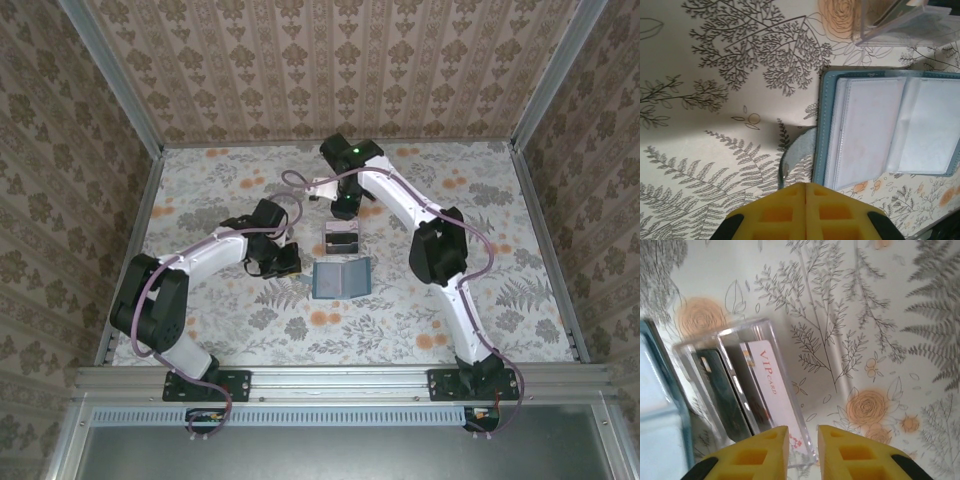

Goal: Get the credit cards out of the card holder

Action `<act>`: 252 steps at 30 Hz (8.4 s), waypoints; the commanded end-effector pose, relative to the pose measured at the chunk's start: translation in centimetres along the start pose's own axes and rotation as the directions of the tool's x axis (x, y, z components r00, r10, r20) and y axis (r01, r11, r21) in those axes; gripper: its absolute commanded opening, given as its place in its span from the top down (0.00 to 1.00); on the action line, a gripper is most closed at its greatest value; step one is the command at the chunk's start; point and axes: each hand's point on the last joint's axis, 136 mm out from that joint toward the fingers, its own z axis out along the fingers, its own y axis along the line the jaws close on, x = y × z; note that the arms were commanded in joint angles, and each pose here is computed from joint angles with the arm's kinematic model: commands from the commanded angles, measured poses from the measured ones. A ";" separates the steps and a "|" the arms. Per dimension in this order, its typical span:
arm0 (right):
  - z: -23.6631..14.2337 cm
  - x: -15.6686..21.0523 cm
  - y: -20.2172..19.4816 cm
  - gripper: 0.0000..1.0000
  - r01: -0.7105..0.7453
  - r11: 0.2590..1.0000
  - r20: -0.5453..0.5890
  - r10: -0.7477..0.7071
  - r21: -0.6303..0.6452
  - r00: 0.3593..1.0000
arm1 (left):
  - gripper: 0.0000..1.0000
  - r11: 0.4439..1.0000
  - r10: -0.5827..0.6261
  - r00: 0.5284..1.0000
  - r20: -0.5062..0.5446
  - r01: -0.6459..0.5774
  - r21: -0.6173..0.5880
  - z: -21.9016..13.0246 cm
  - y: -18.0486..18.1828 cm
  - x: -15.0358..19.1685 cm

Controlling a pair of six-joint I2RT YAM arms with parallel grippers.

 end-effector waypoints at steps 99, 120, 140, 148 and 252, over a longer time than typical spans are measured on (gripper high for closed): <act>2.8 8.5 14.7 0.97 -0.925 0.367 -0.112 0.928 0.097 0.356 | 0.95 1.000 0.000 0.988 -0.152 0.003 0.016 5.6 1.7 2.2; 1.1 12.7 12.8 0.63 -0.910 0.356 -0.089 0.935 0.211 0.345 | 0.95 0.999 0.024 0.992 -0.126 -0.021 0.027 4.1 0.0 1.8; 2.7 2.5 15.0 0.80 -0.914 0.244 -0.127 0.946 -0.324 0.298 | 0.98 0.993 0.047 0.991 -0.123 -0.033 0.113 5.4 -4.0 1.1; 5.1 2.7 15.6 0.81 -0.916 0.231 -0.181 0.936 -0.327 0.301 | 0.98 0.998 0.046 0.987 -0.157 -0.040 0.039 6.4 -1.9 2.0; 1.7 9.1 14.3 0.91 -0.950 0.256 -0.115 0.953 -0.180 0.279 | 0.98 0.992 0.124 0.973 -0.194 -0.128 -0.005 5.8 -2.7 0.9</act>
